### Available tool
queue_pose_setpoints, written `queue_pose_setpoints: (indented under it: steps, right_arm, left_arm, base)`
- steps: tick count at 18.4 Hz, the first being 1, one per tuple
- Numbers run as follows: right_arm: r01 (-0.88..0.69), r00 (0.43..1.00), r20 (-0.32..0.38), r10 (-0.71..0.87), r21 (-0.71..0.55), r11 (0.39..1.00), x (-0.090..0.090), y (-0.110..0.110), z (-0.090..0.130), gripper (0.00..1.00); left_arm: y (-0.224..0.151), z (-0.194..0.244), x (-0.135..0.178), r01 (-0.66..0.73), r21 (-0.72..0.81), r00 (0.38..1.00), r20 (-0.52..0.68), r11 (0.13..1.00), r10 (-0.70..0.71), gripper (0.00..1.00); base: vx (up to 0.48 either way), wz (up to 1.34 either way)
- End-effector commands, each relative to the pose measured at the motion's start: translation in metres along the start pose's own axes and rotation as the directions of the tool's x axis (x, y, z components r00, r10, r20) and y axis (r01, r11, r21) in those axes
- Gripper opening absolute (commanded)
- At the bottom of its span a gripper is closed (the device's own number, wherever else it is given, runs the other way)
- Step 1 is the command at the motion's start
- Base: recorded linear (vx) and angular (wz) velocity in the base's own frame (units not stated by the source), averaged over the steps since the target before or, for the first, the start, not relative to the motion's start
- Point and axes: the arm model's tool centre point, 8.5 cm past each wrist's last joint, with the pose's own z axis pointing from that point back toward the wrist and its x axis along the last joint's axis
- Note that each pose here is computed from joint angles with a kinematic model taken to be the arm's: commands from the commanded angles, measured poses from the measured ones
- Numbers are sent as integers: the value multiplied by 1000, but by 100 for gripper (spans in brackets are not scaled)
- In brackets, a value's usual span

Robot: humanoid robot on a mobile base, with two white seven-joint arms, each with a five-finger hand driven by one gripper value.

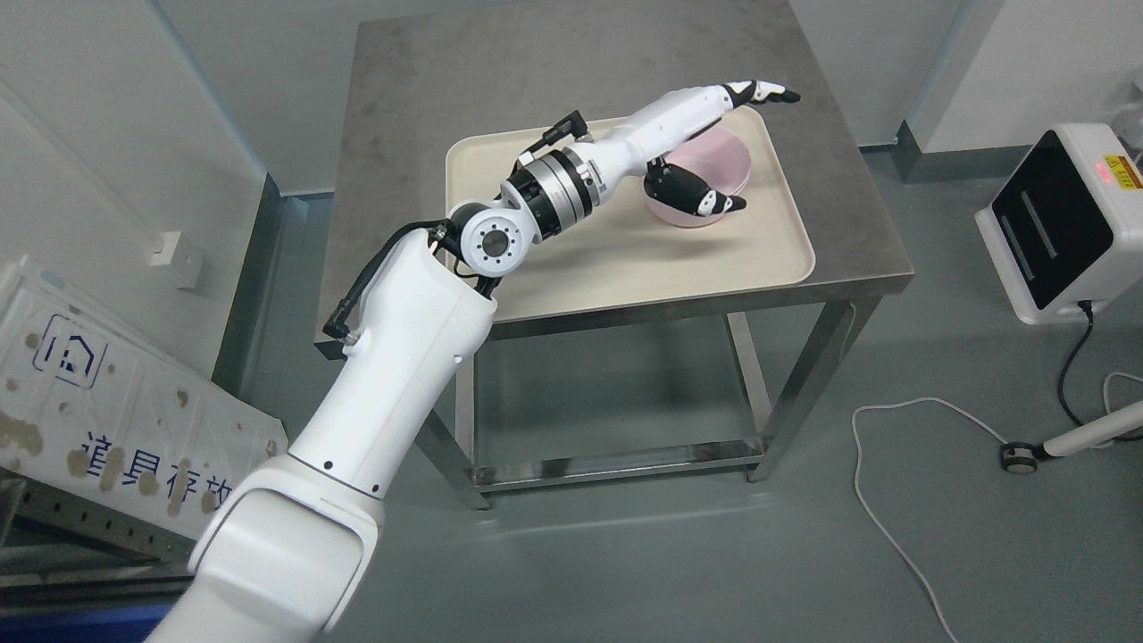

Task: Stack pink IKEA bowls on left shelf middle
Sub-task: 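Carry the held bowl over and lower it into the other pink bowl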

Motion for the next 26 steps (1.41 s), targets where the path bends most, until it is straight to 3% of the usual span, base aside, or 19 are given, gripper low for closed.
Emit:
queue_pose_setpoints:
  steps: [1,6,12,16,22,26]
  right_arm:
    - [-1,1000,-1,1,-17,1000,0,-11,0,100]
    - [-1,1000,-1,1,-17,1000,0,-11,0,100]
    - [-1,1000,-1,1,-17,1000,0,-11,0,100]
    - [-1,1000,-1,1,-17,1000,0,-11,0,100]
    - [-1,1000,-1,1,-17,1000,0,-11,0,100]
    - [-1,1000,-1,1,-17,1000,0,-11,0,100]
  left_arm:
    - [-20,11,-4,170,-106,977,-114,980,-181,76]
    - [0,2,-11,240,-142,932,-243,960,-269,72]
    - [-11,-1,-12,297,-215,903,-254,930,-347,57]
    - [-12,-1,-13,306,-221,900,-250,926,-357,41]
    - [0,5,-13,318,-185,913,-206,930,-353,1]
    - [37,22,-19,296,-64,927,-220,953,-303,0]
  base:
    - [0,0]
    - [0,0]
    - [0,0]
    - [0,0]
    - [4,0]
    - [0,0]
